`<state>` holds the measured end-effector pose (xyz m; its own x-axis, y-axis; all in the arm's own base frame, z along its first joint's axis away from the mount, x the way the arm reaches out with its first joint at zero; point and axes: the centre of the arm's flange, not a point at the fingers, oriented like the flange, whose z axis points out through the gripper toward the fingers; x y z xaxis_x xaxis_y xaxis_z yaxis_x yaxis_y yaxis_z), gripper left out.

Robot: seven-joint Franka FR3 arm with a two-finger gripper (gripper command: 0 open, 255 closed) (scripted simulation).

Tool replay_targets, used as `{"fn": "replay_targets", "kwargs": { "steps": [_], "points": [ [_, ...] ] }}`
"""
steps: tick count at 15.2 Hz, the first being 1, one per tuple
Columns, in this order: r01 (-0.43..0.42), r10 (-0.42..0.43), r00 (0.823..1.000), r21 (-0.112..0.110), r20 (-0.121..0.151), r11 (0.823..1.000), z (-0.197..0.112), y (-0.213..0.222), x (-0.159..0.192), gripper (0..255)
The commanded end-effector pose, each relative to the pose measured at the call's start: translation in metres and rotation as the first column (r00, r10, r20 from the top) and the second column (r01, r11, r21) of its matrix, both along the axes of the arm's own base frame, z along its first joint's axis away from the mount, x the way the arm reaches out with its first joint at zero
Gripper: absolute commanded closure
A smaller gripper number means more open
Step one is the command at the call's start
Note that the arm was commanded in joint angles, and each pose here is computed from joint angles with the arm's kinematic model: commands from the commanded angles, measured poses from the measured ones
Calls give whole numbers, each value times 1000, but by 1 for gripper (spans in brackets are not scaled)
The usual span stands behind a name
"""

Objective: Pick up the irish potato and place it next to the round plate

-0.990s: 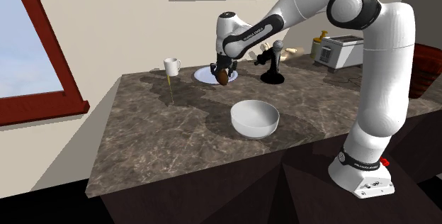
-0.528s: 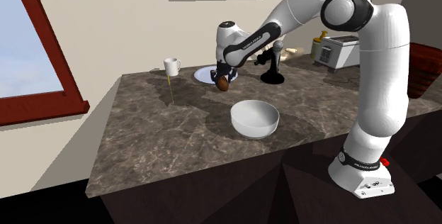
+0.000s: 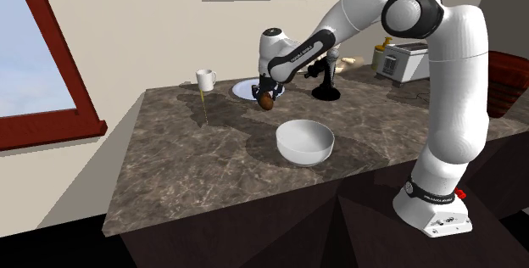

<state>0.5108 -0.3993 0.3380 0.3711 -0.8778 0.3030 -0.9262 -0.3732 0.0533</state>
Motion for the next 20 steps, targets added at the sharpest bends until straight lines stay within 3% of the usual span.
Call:
{"fn": "replay_targets", "kwargs": {
  "steps": [1,2,3,8,12,20],
  "points": [
    [-3,3,1000,13,-14,1000,-10,5,-1,255],
    [-3,3,1000,13,-14,1000,-10,5,-1,255],
    [-3,3,1000,13,-14,1000,-11,3,0,0],
    [-3,3,1000,13,-14,1000,-10,5,-1,0],
    [-3,3,1000,13,-14,1000,38,19,-3,0],
    [-3,3,1000,13,-14,1000,38,19,-3,0]
  ]
}}
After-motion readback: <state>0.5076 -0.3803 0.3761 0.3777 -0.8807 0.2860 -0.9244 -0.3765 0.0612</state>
